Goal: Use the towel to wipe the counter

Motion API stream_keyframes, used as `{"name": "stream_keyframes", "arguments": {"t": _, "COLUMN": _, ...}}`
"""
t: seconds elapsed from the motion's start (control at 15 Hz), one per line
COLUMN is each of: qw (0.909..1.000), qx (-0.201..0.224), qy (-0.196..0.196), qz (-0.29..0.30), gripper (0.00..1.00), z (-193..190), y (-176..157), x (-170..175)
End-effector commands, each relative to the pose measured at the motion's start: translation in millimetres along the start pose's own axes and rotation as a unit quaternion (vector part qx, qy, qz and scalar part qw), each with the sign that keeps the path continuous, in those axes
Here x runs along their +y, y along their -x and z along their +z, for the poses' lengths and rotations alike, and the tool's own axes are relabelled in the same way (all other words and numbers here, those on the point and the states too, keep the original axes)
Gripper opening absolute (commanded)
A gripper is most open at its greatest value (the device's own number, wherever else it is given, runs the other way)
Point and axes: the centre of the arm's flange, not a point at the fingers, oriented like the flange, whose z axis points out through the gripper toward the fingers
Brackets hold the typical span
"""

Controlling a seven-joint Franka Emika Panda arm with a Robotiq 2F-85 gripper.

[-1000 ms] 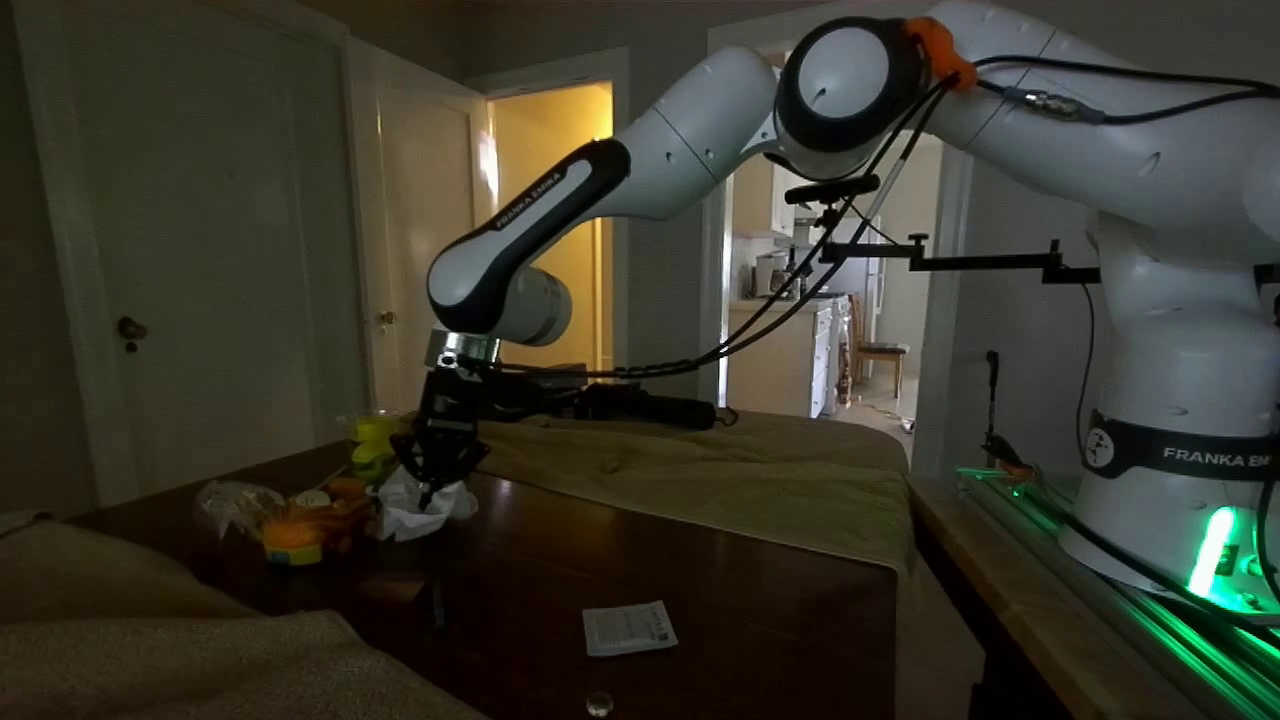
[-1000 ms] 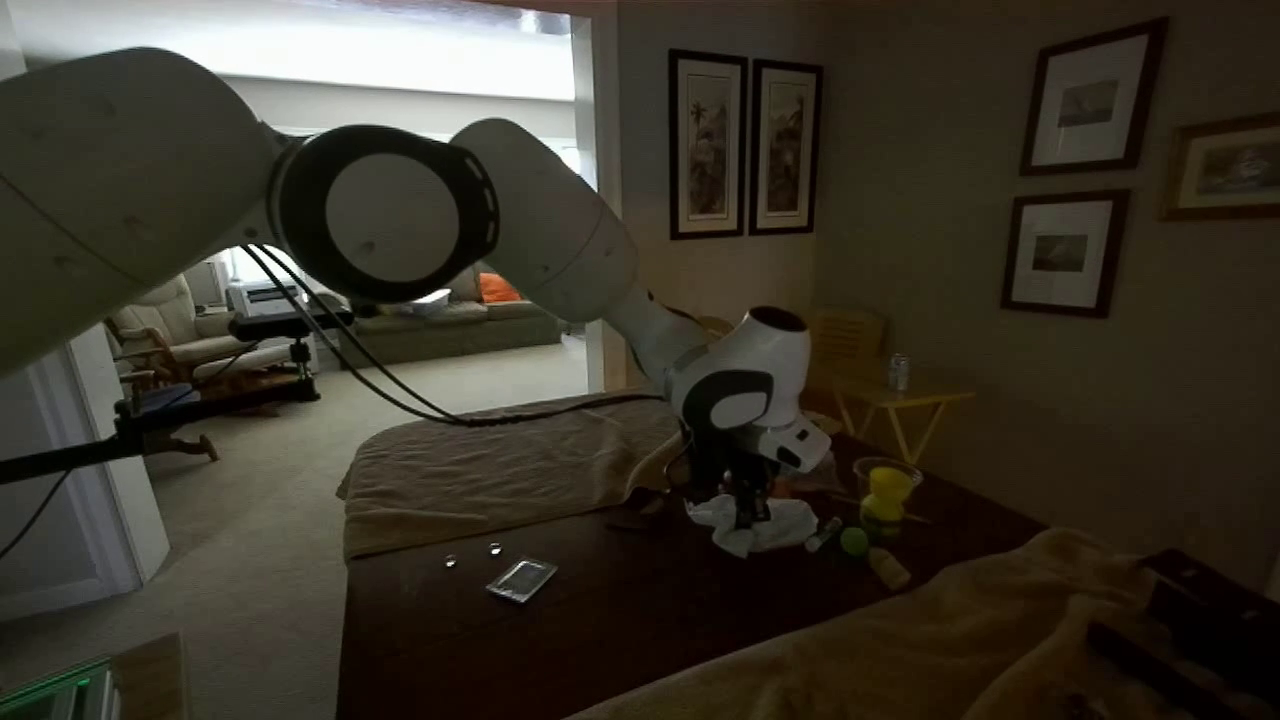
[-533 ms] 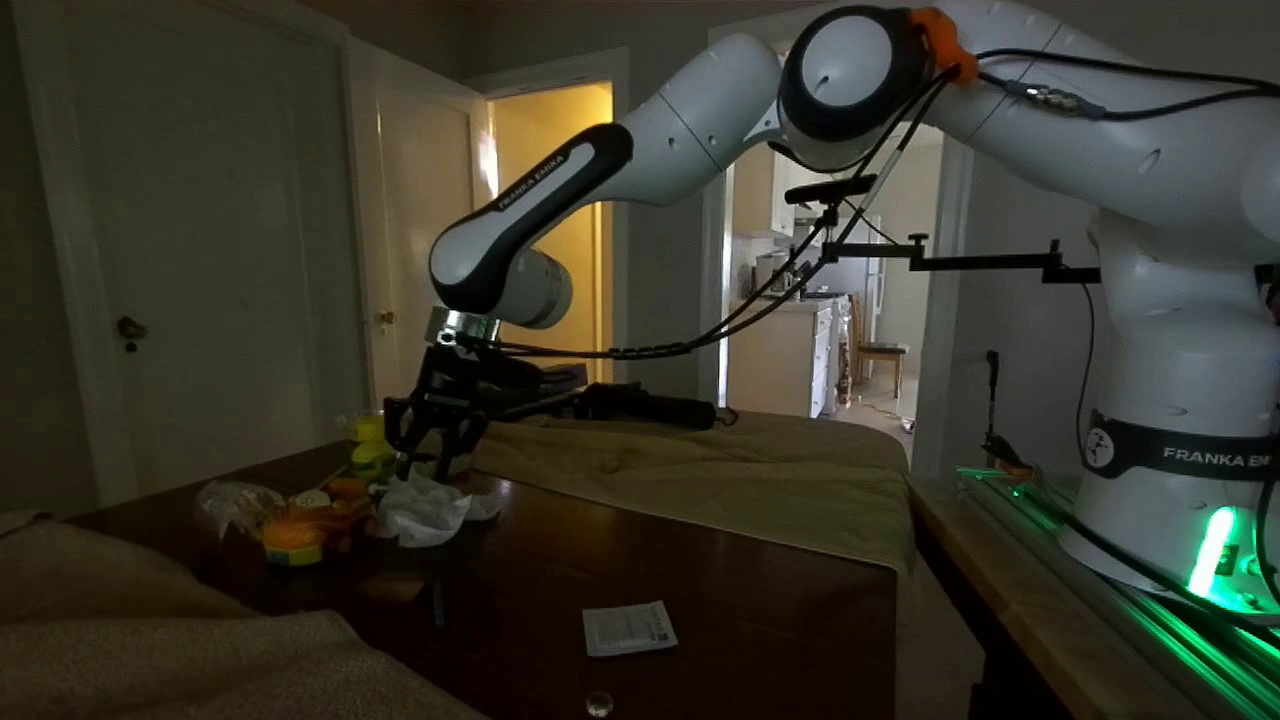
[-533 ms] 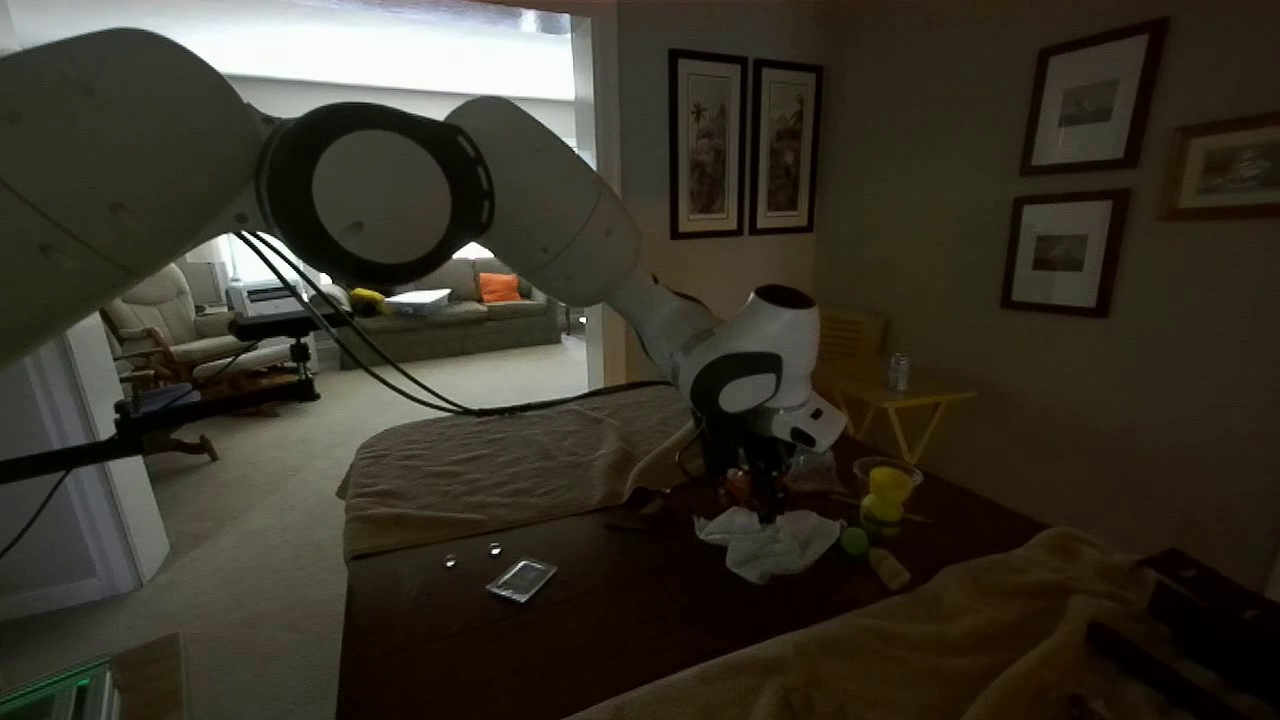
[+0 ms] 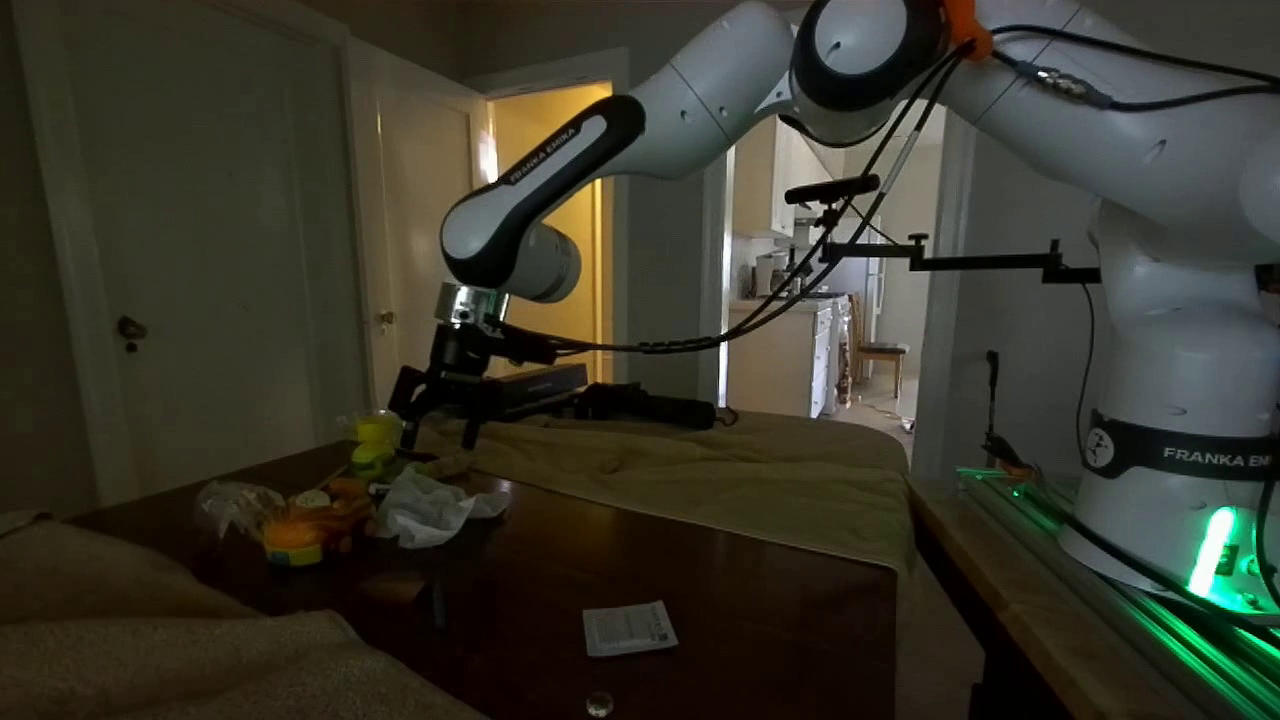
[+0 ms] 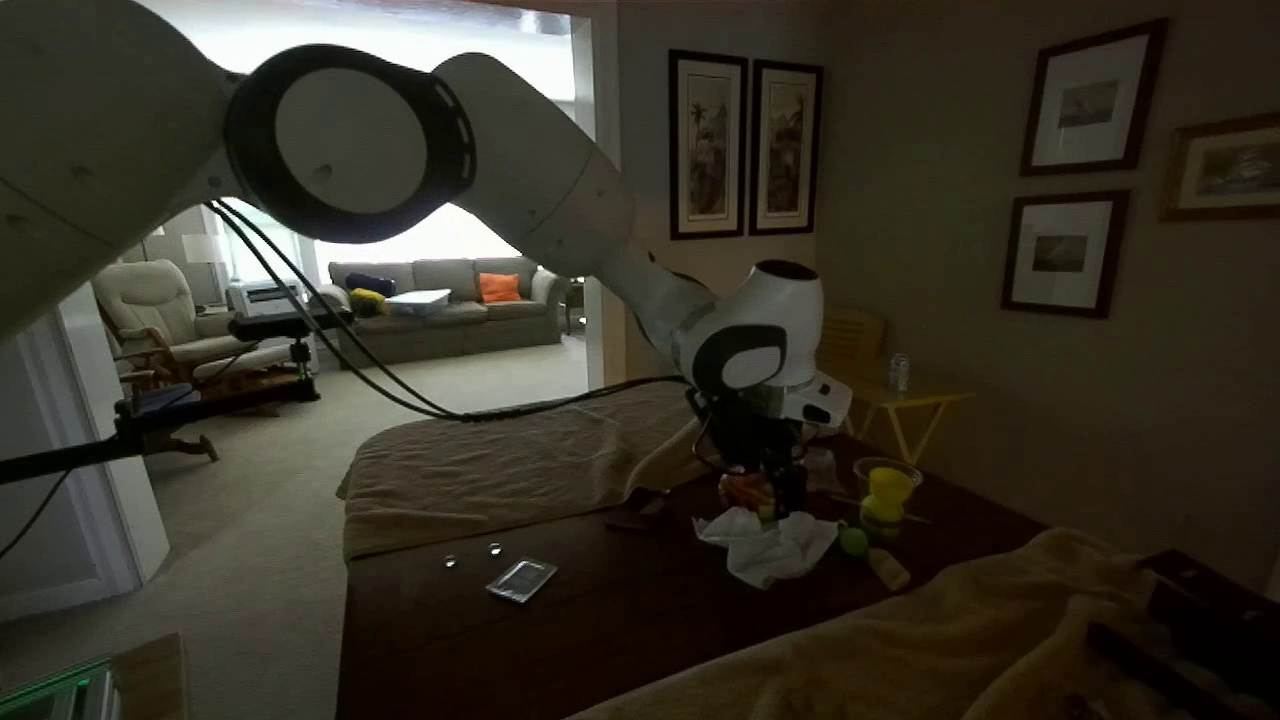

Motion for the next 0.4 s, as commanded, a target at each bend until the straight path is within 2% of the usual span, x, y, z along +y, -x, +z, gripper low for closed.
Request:
{"name": "stream_keyframes", "arguments": {"t": 0.0, "qw": 0.9974, "qx": -0.036, "qy": 0.035, "qz": -0.052, "gripper": 1.00, "z": -38, "y": 19, "x": 8}}
{"name": "stream_keyframes", "arguments": {"t": 0.27, "qw": 0.9938, "qx": -0.054, "qy": 0.059, "qz": -0.077, "gripper": 1.00, "z": -67, "y": 21, "x": 10}}
{"name": "stream_keyframes", "arguments": {"t": 0.33, "qw": 0.9965, "qx": -0.046, "qy": 0.044, "qz": -0.054, "gripper": 1.00, "z": -45, "y": 7, "x": 9}}
